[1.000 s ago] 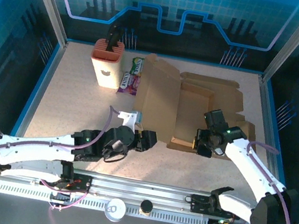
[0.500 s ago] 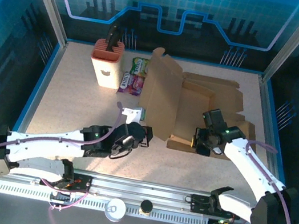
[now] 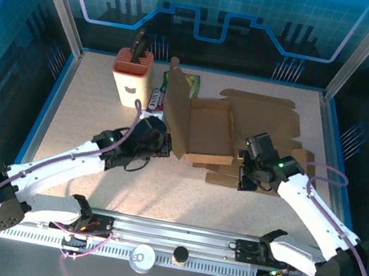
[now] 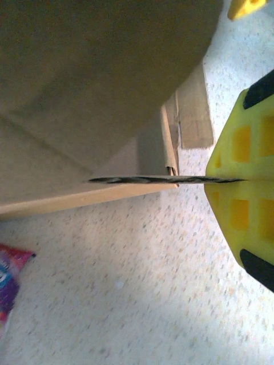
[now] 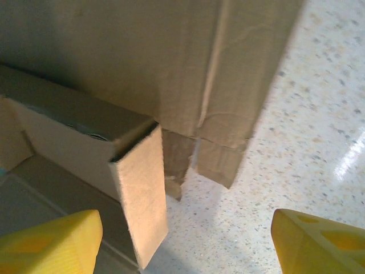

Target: Fold the paper box

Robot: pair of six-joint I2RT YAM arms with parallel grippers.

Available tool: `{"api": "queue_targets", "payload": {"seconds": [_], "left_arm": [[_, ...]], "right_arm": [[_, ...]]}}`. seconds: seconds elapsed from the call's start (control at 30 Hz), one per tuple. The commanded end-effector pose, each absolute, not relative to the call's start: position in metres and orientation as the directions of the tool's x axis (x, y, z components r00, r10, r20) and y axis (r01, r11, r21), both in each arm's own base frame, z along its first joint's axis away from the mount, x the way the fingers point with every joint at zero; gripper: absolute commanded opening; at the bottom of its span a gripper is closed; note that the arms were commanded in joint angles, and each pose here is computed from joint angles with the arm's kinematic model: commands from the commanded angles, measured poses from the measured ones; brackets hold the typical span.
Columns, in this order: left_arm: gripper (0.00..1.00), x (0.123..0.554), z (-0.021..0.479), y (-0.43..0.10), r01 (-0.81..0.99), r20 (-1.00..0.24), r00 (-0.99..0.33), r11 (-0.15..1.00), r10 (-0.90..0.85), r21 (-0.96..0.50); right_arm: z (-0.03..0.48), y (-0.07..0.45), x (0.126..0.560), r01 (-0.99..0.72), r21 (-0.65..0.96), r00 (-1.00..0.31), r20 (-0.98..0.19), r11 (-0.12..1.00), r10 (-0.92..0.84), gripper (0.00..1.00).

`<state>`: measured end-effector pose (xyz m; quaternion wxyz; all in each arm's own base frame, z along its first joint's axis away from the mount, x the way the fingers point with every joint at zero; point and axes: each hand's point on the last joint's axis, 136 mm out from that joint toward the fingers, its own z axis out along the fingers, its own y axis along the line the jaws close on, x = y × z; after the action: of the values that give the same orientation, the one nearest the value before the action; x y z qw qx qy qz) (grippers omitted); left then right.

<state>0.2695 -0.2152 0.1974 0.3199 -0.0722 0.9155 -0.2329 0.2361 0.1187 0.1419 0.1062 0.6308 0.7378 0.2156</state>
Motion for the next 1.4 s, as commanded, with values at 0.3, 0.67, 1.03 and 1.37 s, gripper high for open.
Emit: {"api": "queue_targets", "payload": {"seconds": [0.3,0.67,1.03,1.37], "left_arm": [[0.00,0.262,0.218,-0.194,0.316,-0.552,-0.823,0.916,0.135,-0.247],[0.00,0.265,0.233,-0.163,0.401,-0.657,-0.687,0.916,0.311,0.014],[0.00,0.272,0.221,-0.172,0.472,-0.627,-0.590,0.848,0.508,0.242],[0.00,0.279,0.226,-0.173,0.453,-0.637,-0.534,0.824,0.556,0.340]], "right_arm": [[0.228,0.115,0.293,0.491,0.585,-0.563,-0.353,0.646,0.747,0.80],[0.310,0.228,0.339,0.041,0.636,-0.758,-0.483,0.771,0.439,0.92],[0.326,0.306,0.379,-0.023,0.736,-0.810,-0.410,0.676,0.419,0.87],[0.302,0.308,0.393,0.098,0.751,-0.824,-0.307,0.653,0.477,0.37]]}}
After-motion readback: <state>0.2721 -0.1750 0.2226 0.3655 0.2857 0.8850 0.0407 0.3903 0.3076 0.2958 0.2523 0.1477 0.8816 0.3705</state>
